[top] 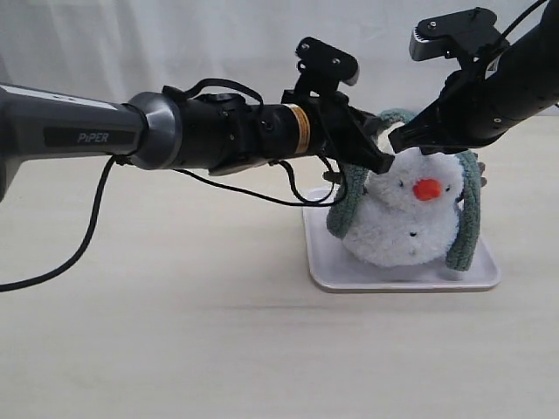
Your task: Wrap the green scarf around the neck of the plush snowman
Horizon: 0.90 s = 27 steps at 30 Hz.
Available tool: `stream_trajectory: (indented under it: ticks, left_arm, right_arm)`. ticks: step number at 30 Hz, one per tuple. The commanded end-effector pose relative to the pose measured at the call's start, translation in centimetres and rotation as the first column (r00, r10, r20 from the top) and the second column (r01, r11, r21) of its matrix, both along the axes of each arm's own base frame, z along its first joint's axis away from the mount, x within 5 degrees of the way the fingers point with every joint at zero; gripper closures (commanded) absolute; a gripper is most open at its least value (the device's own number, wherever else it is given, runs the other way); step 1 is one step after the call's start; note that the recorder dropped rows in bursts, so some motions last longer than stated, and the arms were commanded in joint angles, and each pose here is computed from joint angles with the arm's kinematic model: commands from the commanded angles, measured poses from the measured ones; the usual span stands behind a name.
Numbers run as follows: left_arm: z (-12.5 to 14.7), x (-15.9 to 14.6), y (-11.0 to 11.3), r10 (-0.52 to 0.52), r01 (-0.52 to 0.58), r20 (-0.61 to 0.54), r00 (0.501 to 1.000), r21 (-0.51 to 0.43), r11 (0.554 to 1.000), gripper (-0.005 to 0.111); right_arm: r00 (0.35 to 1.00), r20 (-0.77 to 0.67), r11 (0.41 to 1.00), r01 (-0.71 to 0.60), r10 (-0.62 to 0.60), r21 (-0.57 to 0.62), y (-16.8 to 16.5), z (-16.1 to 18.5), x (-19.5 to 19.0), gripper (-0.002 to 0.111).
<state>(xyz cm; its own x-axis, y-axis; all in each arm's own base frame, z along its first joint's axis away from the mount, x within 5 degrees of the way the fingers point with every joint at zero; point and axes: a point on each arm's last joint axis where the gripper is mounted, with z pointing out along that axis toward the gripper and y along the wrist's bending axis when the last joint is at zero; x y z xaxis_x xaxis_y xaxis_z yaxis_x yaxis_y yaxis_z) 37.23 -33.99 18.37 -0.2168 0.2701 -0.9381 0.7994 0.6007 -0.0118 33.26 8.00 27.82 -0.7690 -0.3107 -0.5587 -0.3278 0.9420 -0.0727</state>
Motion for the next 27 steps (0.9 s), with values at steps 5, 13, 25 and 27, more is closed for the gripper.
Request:
stream_trajectory:
  ticks: [5,13,25,27]
  left_arm:
    - [-1.6,-2.2,-1.9,0.016,-0.012,-0.023,1.0,0.158,0.987,0.107]
    - [-2.3,-1.8,-1.0,0.103,-0.09,-0.035,0.994,0.26,0.961,0.107]
    - [-1.6,-3.4,-2.1,0.09,-0.082,-0.01,0.996,0.313,0.946,0.107]
    - [-1.5,-3.4,-1.9,0.106,-0.097,-0.01,0.994,0.328,0.94,0.107]
  right_arm:
    - [1.0,0.008,1.0,-0.001,0.001,0.001,-0.1,0.3,0.1,0.104]
    - [1.0,0.008,1.0,-0.001,0.001,0.001,-0.1,0.3,0.1,0.104]
    - [0.996,0.084,1.0,-0.002,0.001,0.019,0.0,0.0,0.6,0.104]
    - [0.998,0.066,1.0,0.0,-0.002,0.021,0.1,-0.5,0.7,0.104]
